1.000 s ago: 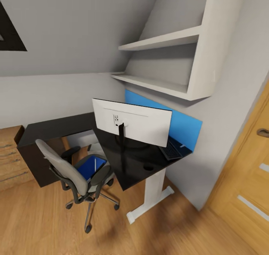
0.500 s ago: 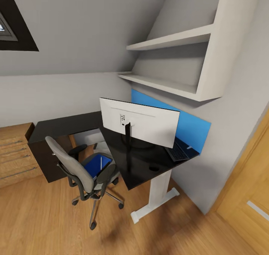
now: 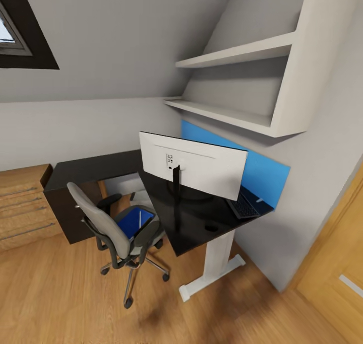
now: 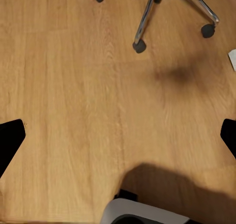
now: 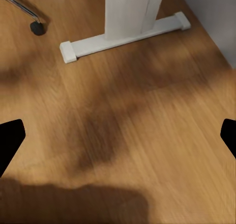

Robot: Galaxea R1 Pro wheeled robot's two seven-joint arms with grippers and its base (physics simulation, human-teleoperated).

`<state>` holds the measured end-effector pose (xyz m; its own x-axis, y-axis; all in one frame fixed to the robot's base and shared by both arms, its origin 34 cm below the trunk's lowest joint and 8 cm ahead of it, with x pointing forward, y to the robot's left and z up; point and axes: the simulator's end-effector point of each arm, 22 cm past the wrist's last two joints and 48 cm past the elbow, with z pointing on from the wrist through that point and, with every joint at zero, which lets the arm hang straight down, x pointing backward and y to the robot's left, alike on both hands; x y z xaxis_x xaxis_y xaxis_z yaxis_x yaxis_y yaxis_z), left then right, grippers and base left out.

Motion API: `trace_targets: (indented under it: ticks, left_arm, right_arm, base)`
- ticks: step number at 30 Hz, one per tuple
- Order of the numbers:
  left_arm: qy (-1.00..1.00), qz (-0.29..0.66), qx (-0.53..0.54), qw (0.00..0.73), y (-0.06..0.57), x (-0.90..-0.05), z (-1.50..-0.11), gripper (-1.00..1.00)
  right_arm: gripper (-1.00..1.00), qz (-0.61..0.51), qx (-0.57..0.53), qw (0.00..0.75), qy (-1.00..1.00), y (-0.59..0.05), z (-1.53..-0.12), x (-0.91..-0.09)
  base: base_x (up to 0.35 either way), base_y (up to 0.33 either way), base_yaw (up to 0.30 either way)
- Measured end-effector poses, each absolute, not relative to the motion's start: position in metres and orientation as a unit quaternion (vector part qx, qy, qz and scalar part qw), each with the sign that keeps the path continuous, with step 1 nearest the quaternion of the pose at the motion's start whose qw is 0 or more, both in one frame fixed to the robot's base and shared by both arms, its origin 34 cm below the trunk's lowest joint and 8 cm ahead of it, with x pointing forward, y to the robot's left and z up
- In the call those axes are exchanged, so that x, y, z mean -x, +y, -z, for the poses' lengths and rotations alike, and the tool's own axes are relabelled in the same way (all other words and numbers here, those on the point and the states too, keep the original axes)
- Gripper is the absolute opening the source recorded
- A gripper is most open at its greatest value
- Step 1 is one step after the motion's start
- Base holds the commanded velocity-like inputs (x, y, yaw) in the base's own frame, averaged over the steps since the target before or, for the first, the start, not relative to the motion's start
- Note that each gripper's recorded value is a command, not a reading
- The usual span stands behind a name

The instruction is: In the bedroom, organize the workspace by keeping the computer under the desk, ensuring the monitor is on the desk, placing the keyboard on the desk next to the monitor, placing the mouse on the desk next to the keyboard, moving the folder from the swivel chair onto the desk next to the mouse, stacking the notebook on top of the folder with the pen on top of the notebook, and positioning the swivel chair next to the desk.

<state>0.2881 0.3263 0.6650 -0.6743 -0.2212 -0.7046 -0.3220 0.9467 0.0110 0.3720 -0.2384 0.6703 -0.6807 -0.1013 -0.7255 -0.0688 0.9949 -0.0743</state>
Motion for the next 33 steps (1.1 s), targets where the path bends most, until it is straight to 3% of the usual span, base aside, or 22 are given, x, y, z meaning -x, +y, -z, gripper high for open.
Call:
trace_targets:
  ticks: [18, 33]
  left_arm:
    - [0.908, -0.068, 0.15, 0.386, 0.325, -0.292, -0.669, 1.0]
    - [0.907, -0.064, 0.149, 0.389, 0.321, -0.294, -0.669, 1.0]
  right_arm:
    - [1.0, 0.02, 0.049, 0.377, 0.925, -0.239, -0.662, -0.354]
    - [1.0, 0.019, 0.05, 0.376, 0.925, -0.238, -0.661, -0.353]
  base:
    - [0.0, 0.0, 0.275]
    - [-0.169, 0.19, 0.281]
